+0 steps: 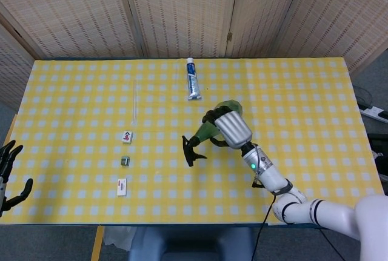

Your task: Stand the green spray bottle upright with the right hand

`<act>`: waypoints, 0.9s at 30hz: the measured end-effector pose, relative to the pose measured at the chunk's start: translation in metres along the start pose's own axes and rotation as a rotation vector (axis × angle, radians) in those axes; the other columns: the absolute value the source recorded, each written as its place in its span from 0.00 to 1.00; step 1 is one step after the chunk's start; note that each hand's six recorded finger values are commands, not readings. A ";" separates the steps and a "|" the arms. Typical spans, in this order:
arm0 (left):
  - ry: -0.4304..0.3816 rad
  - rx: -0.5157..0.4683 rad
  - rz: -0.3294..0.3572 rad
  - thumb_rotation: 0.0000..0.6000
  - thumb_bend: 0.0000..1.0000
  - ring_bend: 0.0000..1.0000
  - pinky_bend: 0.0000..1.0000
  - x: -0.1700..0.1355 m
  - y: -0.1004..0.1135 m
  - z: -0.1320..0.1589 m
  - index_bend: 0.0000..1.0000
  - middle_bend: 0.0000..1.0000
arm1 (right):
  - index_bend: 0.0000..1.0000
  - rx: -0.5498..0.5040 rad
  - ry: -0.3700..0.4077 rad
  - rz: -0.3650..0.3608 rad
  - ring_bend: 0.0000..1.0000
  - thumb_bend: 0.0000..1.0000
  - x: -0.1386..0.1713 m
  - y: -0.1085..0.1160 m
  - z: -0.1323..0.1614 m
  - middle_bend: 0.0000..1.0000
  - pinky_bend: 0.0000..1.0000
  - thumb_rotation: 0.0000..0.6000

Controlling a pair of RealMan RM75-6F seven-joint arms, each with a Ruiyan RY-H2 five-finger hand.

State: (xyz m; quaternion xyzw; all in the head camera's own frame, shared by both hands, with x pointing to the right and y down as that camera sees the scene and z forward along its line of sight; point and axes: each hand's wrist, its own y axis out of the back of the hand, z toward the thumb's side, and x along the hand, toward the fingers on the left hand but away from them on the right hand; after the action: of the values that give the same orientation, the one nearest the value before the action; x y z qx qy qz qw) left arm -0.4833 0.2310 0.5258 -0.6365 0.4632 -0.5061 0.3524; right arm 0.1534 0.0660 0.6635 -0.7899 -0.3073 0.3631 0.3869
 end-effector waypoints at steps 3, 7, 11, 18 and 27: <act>-0.001 0.004 -0.003 1.00 0.49 0.02 0.00 0.000 -0.001 0.001 0.00 0.01 | 0.62 -0.205 -0.048 -0.039 0.47 0.32 0.004 0.009 -0.006 0.51 0.32 1.00; -0.001 0.004 -0.003 1.00 0.49 0.02 0.00 0.000 -0.001 0.001 0.00 0.01 | 0.63 -0.480 -0.121 -0.085 0.48 0.32 0.013 0.015 -0.019 0.52 0.34 1.00; 0.000 0.005 -0.007 1.00 0.49 0.02 0.00 0.000 -0.002 0.001 0.00 0.01 | 0.64 -0.745 -0.215 -0.126 0.47 0.32 0.024 0.011 -0.035 0.52 0.34 1.00; -0.001 0.005 -0.006 1.00 0.49 0.02 0.00 0.000 -0.001 0.001 0.00 0.01 | 0.64 -1.021 -0.336 -0.211 0.48 0.32 0.043 -0.004 -0.069 0.52 0.34 1.00; 0.001 0.010 -0.017 1.00 0.49 0.02 0.00 0.002 -0.004 0.001 0.00 0.01 | 0.64 -1.092 -0.388 -0.234 0.47 0.32 0.048 -0.013 -0.084 0.52 0.34 1.00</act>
State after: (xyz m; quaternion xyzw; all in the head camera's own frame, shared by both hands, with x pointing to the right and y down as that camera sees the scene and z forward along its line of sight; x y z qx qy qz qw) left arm -0.4813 0.2307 0.5296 -0.6383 0.4555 -0.5117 0.3512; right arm 0.2449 0.0768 0.6953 -0.7548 -0.5999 0.2450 -0.1014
